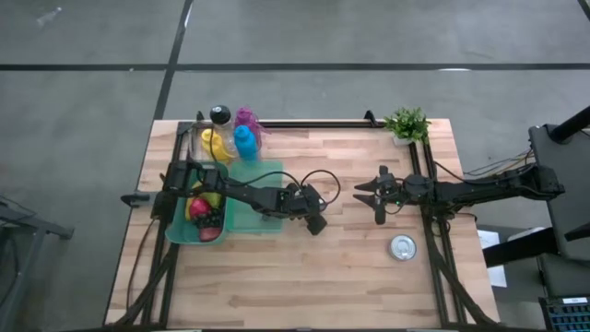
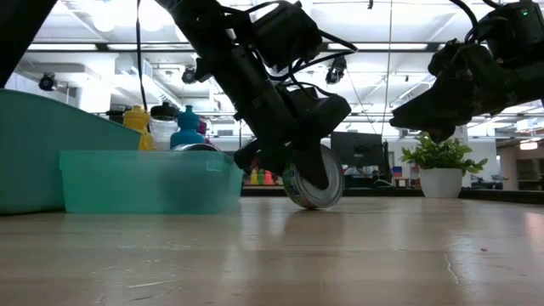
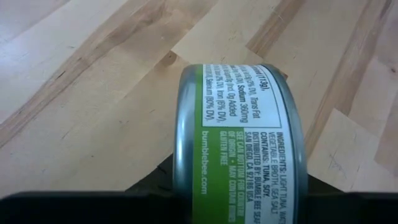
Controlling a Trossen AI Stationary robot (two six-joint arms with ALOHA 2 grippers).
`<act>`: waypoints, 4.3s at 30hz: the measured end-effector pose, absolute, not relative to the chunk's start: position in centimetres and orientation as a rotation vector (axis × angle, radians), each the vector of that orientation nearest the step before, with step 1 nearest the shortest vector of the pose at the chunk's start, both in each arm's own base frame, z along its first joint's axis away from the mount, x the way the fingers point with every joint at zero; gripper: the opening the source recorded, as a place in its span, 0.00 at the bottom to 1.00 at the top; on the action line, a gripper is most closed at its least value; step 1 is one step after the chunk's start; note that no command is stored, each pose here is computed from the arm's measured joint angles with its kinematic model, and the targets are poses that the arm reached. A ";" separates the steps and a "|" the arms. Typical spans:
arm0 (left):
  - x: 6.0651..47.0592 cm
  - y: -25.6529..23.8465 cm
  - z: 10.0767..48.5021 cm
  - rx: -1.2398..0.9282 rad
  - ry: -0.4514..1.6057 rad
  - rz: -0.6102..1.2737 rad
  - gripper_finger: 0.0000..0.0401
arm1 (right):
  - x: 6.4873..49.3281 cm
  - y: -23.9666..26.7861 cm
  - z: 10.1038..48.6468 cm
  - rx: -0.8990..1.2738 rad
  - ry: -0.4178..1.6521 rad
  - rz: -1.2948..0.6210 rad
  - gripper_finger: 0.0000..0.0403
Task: Pick & Place Food Item
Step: Put the green tuna can into the light green bin
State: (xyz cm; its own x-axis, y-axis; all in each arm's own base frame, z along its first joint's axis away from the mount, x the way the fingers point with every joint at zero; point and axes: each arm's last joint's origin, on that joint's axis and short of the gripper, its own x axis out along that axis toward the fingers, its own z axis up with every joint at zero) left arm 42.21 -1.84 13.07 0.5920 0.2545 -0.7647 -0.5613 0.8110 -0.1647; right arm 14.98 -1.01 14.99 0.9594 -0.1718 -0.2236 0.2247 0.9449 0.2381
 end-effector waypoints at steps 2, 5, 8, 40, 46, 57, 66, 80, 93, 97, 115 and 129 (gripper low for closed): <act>42.2 -1.8 13.2 -0.417 0.804 0.489 0.31 | 15.0 -1.0 15.0 0.265 0.202 -0.203 0.36; 42.2 -1.8 13.7 -0.419 0.798 0.487 0.31 | 15.0 -1.0 15.0 0.265 0.202 -0.204 0.36; 42.0 -1.8 14.9 -0.424 0.777 0.482 0.31 | 15.0 -1.0 15.0 0.265 0.202 -0.204 0.36; 30.5 -0.9 27.9 -0.356 0.933 0.715 0.31 | 15.0 -1.0 15.0 0.265 0.203 -0.203 0.36; 28.9 -0.7 27.4 -0.378 1.018 0.872 0.31 | 15.0 -1.0 15.0 0.265 0.202 -0.203 0.36; 27.7 -0.4 23.3 -0.509 1.008 1.000 0.31 | 15.0 -1.0 15.0 0.265 0.202 -0.203 0.36; 26.9 0.1 19.7 -0.603 1.018 1.005 0.31 | 15.0 -1.0 15.0 0.265 0.202 -0.203 0.36; 26.2 0.1 16.8 -0.697 0.996 0.970 0.31 | 15.0 -1.0 15.0 0.265 0.202 -0.204 0.36; 26.2 0.0 16.7 -0.709 0.997 0.964 0.31 | 15.0 -1.0 15.0 0.265 0.202 -0.203 0.36; 26.2 0.0 16.7 -0.710 1.000 0.963 0.31 | 15.0 -1.0 15.0 0.265 0.202 -0.203 0.36; 26.3 0.0 16.7 -0.710 1.004 0.958 0.36 | 15.0 -1.0 15.0 0.265 0.202 -0.203 0.36; 26.4 0.0 17.0 -0.725 0.992 0.940 0.40 | 15.0 -1.0 15.0 0.265 0.202 -0.203 0.36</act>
